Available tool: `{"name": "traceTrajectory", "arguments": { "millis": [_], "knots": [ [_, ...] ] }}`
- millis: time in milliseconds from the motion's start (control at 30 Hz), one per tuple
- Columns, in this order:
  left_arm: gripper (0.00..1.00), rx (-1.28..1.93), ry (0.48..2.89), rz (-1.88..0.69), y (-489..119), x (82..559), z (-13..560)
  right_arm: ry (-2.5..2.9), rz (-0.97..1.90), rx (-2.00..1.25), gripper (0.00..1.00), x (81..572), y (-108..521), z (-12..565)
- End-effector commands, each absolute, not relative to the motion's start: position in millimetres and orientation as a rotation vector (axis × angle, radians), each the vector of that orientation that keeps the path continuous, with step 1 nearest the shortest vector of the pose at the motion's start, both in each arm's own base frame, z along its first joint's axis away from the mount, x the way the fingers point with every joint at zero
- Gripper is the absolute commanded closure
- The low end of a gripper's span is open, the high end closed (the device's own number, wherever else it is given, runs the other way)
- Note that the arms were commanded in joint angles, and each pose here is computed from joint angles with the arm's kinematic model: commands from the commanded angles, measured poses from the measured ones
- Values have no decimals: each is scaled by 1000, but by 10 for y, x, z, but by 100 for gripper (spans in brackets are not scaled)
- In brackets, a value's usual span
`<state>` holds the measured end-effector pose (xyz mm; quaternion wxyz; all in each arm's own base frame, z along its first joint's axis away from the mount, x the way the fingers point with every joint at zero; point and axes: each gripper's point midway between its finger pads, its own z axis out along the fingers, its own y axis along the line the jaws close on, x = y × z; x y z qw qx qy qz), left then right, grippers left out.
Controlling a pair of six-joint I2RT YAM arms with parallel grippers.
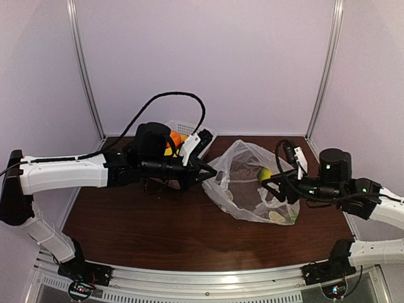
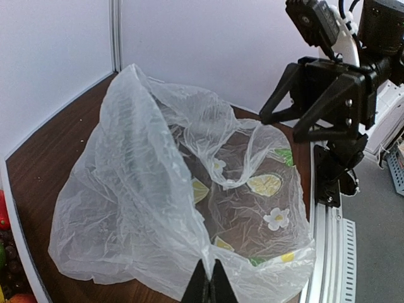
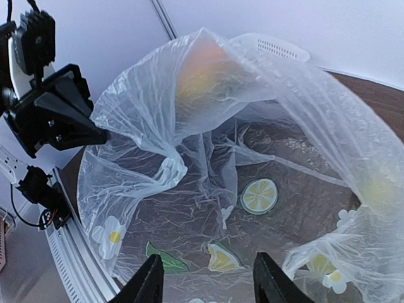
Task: Untie the knot of the plastic bag and take out the fruit
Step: Adjust the bag opening on the takeout bag, then reach into the gripper in the takeout bag.
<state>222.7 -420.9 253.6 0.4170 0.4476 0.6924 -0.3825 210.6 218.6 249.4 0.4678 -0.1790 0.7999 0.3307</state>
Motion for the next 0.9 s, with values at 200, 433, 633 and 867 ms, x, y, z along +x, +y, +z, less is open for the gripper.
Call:
{"name": "traceTrajectory", "arguments": {
  "millis": [200,433,633,867],
  "knots": [
    [100,1133,1660,-995,-4232,2169,2707,2015,623,-581,55,2415,2883,1960],
    [100,1125,1648,-994,-4210,2163,2757,2148,406,-610,60,2706,2953,1393],
    [100,1210,1602,-1052,-4277,2023,2792,2251,320,-473,61,2968,2743,1073],
    [100,1397,1451,-1179,-4431,1489,2901,2284,296,-216,56,3225,2327,948]
  ]
}}
